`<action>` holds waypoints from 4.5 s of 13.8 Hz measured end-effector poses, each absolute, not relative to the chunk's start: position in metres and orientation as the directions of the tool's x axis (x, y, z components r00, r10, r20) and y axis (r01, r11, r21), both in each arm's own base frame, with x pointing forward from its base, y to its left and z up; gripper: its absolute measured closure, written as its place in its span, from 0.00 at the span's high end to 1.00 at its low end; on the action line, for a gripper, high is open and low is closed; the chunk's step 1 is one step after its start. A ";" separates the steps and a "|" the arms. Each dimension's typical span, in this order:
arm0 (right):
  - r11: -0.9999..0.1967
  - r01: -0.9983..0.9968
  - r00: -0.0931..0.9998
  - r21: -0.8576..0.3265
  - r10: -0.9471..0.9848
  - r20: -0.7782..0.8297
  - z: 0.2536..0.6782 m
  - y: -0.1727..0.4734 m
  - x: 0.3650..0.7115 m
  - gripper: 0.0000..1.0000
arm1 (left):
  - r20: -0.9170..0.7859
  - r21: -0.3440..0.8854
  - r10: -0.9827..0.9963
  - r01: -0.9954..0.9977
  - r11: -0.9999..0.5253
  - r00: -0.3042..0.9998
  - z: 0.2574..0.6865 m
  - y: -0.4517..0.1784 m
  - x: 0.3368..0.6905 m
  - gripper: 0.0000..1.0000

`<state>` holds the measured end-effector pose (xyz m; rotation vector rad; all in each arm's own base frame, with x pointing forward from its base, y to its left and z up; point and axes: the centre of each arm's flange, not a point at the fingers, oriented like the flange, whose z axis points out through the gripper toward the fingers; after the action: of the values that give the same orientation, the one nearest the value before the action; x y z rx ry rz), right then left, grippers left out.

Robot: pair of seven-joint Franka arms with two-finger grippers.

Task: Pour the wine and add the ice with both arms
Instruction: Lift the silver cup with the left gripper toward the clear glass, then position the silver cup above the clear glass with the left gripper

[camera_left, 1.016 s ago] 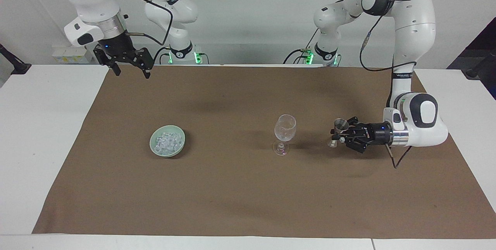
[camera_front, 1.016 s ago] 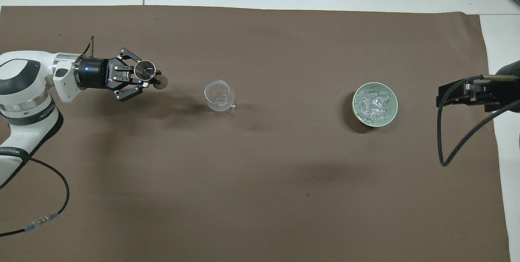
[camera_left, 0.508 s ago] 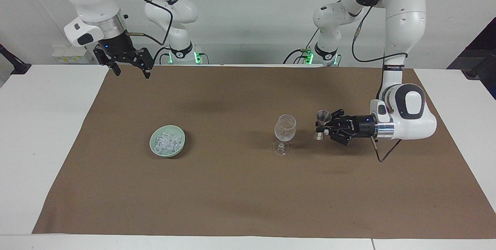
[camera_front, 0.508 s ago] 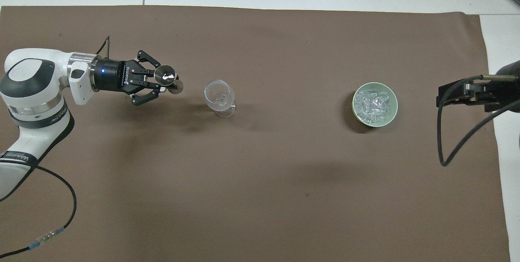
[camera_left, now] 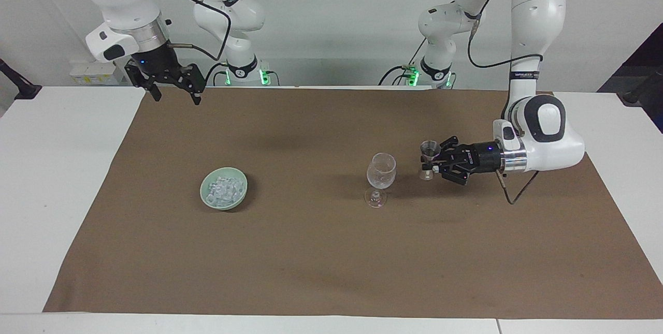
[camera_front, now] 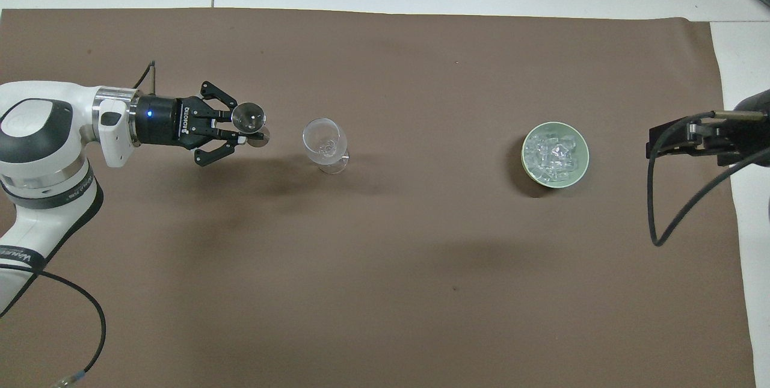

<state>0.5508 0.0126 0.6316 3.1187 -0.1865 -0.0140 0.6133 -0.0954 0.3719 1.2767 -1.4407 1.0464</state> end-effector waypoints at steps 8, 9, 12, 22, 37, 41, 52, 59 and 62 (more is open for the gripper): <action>-0.993 -0.119 0.993 0.018 -0.119 -0.008 0.632 0.013 0.551 1.00 | 0.966 -0.036 -0.252 -0.995 0.089 -0.057 0.380 -0.100 0.614 0.21; -0.993 -0.119 0.993 0.018 -0.119 -0.008 0.632 0.013 0.551 1.00 | 0.963 -0.034 -0.263 -0.995 0.089 -0.056 0.384 -0.101 0.613 0.21; -0.993 -0.119 0.993 0.018 -0.119 -0.008 0.632 0.013 0.551 1.00 | 0.953 -0.028 -0.297 -0.996 0.081 -0.051 0.391 -0.109 0.613 0.21; -0.993 -0.119 0.993 0.018 -0.119 -0.008 0.632 0.013 0.551 1.00 | 0.899 -0.003 -0.436 -0.999 0.049 -0.024 0.413 -0.131 0.608 0.21; -0.993 -0.119 0.993 0.018 -0.119 -0.008 0.632 0.013 0.551 1.00 | 0.773 0.070 -0.629 -0.997 -0.035 0.076 0.435 -0.146 0.589 0.21; -0.993 -0.119 0.993 0.018 -0.119 -0.008 0.632 0.013 0.551 1.00 | 0.737 0.094 -0.668 -0.994 -0.049 0.103 0.435 -0.152 0.587 0.21; -0.993 -0.119 0.993 0.018 -0.119 -0.008 0.632 0.013 0.551 1.00 | 0.604 0.140 -0.772 -0.979 -0.145 0.201 0.460 -0.185 0.585 0.21; -0.993 -0.119 0.993 0.018 -0.119 -0.008 0.632 0.013 0.551 1.00 | 0.523 0.130 -0.826 -0.977 -0.166 0.210 0.467 -0.195 0.583 0.21; -0.993 -0.119 0.993 0.018 -0.119 -0.008 0.632 0.013 0.551 1.00 | 0.485 0.131 -0.847 -0.975 -0.177 0.219 0.471 -0.212 0.578 0.21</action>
<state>0.5508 0.0126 0.6315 3.1187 -0.1865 -0.0141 0.5785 -0.2118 0.4705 2.0894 -1.6850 0.4243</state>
